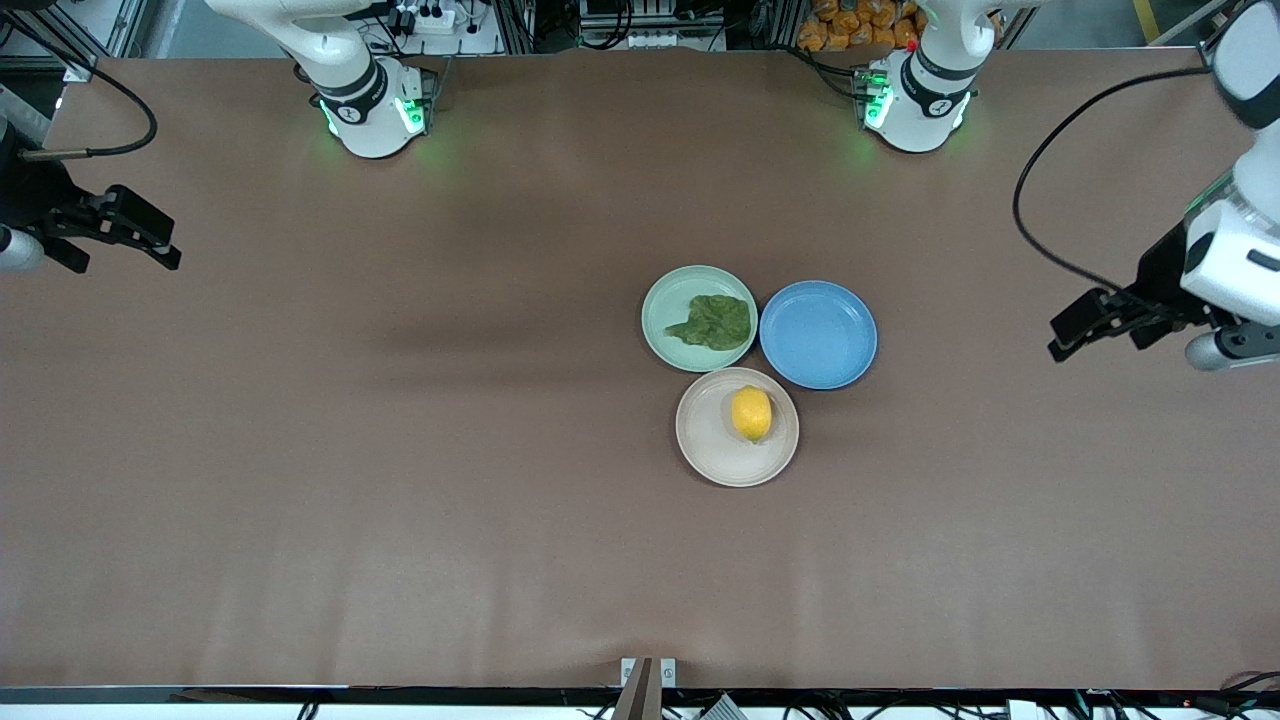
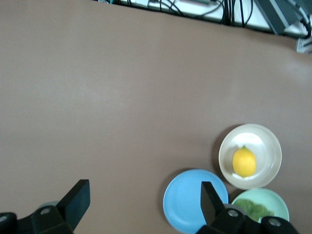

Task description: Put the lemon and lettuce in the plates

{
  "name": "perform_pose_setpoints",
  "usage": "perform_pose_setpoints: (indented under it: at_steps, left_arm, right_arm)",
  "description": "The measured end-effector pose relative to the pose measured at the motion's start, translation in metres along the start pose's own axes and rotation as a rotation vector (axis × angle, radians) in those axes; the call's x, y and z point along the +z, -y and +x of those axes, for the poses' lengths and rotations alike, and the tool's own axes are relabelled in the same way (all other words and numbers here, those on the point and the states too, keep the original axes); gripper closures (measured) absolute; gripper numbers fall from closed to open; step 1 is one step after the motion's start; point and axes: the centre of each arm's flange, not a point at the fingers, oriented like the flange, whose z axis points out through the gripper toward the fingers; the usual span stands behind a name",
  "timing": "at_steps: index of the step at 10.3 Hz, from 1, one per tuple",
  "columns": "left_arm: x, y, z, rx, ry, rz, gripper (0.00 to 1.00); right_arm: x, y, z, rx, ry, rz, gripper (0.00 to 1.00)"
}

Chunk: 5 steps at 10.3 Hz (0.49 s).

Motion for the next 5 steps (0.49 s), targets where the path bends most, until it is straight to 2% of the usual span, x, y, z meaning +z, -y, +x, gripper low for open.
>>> perform_pose_setpoints:
  at_steps: [2,5]
  left_arm:
    - [-0.014,-0.01,-0.015,0.048,0.059,0.012,0.0]
    - [-0.038,-0.024,-0.041,0.063,0.091,0.026,0.0]
  right_arm:
    - [0.002,-0.001,0.0,0.002,0.003,0.0,0.0]
    - [0.005,-0.009,0.001,0.017,0.005,-0.001,0.0]
